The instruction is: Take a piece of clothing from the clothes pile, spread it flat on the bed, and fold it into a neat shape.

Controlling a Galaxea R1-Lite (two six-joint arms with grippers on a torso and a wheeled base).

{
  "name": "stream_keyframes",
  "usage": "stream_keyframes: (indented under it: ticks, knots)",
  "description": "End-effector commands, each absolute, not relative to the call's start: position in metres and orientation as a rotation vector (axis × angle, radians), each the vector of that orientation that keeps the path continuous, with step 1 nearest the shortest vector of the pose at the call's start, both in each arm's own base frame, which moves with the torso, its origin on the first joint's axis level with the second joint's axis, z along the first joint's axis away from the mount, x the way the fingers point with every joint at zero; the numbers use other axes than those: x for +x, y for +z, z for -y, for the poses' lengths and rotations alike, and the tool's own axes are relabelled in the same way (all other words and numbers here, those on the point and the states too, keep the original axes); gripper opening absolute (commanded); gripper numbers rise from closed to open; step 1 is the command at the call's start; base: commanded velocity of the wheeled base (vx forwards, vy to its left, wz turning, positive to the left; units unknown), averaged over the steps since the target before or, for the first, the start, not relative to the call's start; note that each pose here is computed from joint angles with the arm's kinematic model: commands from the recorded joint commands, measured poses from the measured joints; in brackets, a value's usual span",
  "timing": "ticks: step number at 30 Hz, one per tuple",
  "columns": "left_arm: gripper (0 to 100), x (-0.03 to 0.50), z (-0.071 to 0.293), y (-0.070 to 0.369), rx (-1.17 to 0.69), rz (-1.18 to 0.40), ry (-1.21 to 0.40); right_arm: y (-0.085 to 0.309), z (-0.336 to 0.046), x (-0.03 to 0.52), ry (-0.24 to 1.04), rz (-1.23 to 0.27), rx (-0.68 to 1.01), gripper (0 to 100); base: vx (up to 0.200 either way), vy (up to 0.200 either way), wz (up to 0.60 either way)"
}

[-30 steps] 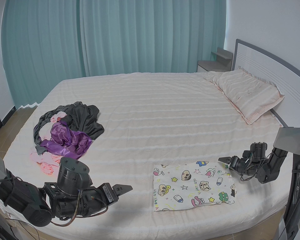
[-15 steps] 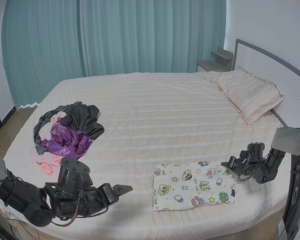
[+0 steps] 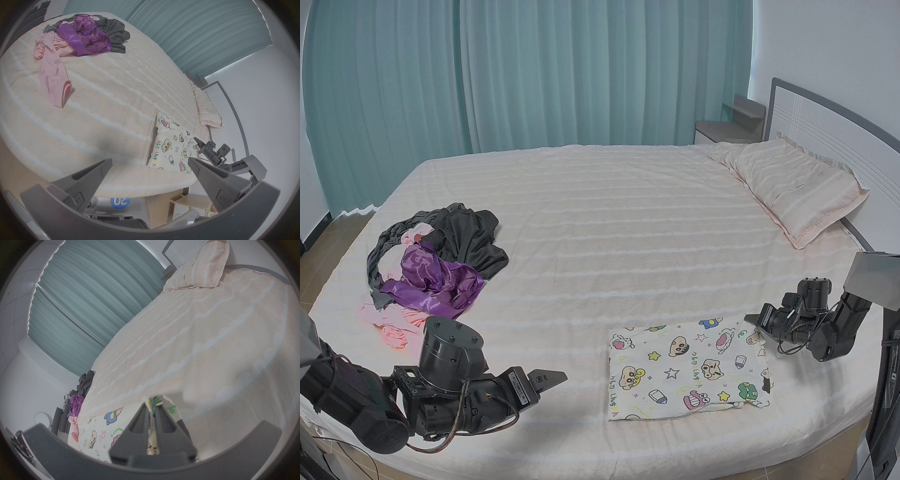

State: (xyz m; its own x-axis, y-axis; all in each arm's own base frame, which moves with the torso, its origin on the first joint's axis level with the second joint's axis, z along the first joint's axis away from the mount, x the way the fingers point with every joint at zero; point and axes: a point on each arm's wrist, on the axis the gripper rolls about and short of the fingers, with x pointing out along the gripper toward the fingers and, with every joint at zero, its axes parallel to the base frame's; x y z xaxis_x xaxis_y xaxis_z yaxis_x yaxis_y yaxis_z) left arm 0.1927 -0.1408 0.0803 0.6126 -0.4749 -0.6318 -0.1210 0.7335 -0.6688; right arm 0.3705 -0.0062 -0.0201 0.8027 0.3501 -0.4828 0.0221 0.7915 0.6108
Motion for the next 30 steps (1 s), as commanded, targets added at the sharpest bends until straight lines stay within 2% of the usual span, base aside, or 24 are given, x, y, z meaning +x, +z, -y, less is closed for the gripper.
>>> stream_keyframes:
  ticks: [1, 7, 10, 16, 23, 30]
  knots:
    - [100, 0.193, 0.142, 0.077, -0.735, -0.92, -0.22, -0.02, 0.006, 0.371, 0.19, -0.616, 0.641, 100, 0.0, 0.0, 0.0]
    - [100, 0.196, 0.144, 0.074, -0.734, -0.919, -0.219, -0.014, 0.01, 0.368, 0.176, -0.602, 0.64, 100, 0.0, 0.0, 0.0]
    - [100, 0.197, 0.144, 0.076, -0.758, -0.883, -0.246, 0.011, 0.019, 0.347, 0.147, -0.584, 0.649, 100, 0.0, 0.0, 0.0]
    - [100, 0.199, 0.146, 0.073, -0.78, -0.888, -0.237, 0.017, 0.015, 0.313, 0.088, -0.63, 0.645, 100, 0.0, 0.0, 0.0]
    - [100, 0.199, 0.149, 0.073, -0.778, -0.887, -0.246, 0.011, 0.007, 0.296, 0.089, -0.691, 0.641, 100, 0.0, -0.2, 0.0]
    - [100, 0.202, 0.153, 0.068, -0.767, -0.906, -0.243, 0.017, 0.006, 0.295, 0.1, -0.678, 0.638, 100, 0.0, -0.2, 0.0]
